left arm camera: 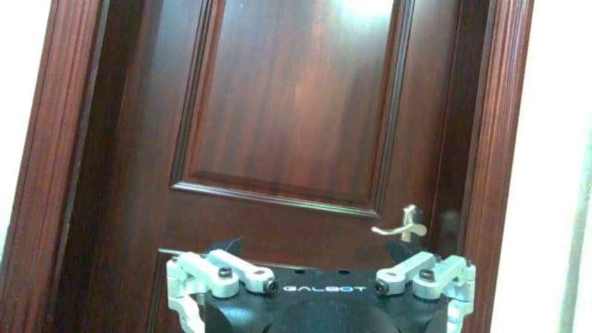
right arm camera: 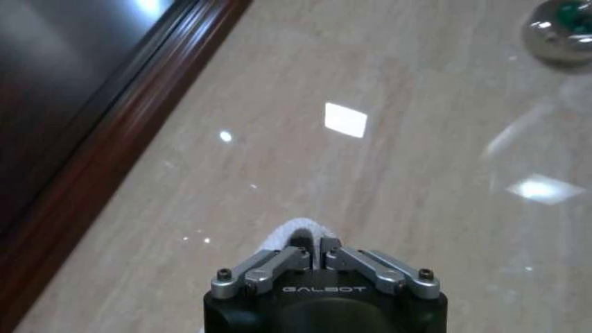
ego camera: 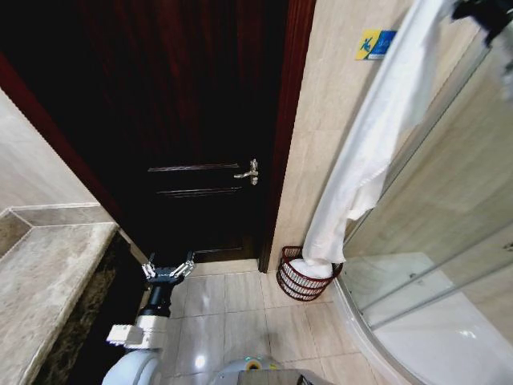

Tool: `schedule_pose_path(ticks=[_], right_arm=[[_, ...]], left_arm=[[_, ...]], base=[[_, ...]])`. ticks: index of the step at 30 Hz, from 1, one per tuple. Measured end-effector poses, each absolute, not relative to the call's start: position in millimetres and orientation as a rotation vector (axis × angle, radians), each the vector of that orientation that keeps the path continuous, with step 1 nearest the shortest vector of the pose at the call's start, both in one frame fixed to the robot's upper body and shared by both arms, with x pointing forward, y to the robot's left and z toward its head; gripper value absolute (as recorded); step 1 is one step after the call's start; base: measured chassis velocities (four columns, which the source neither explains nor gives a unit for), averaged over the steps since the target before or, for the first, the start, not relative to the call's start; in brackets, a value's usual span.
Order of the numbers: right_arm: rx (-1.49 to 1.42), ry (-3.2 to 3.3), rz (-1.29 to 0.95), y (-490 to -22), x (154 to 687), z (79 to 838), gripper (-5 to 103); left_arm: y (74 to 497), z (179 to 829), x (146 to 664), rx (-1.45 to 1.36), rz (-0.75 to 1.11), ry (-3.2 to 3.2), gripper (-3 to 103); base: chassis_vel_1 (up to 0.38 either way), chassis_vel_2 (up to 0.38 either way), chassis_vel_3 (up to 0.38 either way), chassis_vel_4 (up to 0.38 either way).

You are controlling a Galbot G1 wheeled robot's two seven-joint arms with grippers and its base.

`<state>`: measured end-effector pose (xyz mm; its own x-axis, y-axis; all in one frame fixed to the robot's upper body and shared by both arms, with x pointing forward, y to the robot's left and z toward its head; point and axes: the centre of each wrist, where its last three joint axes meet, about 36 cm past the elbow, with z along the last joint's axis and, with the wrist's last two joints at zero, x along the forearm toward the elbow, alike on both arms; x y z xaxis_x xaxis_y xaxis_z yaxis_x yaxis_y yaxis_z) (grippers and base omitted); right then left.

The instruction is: Discard the used towel into the hamper.

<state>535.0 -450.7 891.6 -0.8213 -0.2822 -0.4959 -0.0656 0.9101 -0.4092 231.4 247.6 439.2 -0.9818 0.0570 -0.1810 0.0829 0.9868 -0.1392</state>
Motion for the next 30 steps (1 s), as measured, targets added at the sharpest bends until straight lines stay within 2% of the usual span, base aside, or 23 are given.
schedule_pose_path(ticks=[10, 17, 30], right_arm=[[-0.266, 2.525, -0.537, -446.3, 549.7, 866.5, 4], [-0.229, 2.543, -0.564, -465.8, 544.1, 852.0, 4], [-0.176, 2.523, -0.579, -487.3, 540.3, 874.5, 4]], left_arm=[[247.6, 439.2, 231.4, 0.105, -0.218, 2.954, 100], [247.6, 439.2, 231.4, 0.105, -0.218, 2.954, 100], [247.6, 439.2, 231.4, 0.105, -0.218, 2.954, 100]], base=[[0.000, 0.000, 0.000, 0.000], [0.000, 0.000, 0.000, 0.000], [0.000, 0.000, 0.000, 0.000]])
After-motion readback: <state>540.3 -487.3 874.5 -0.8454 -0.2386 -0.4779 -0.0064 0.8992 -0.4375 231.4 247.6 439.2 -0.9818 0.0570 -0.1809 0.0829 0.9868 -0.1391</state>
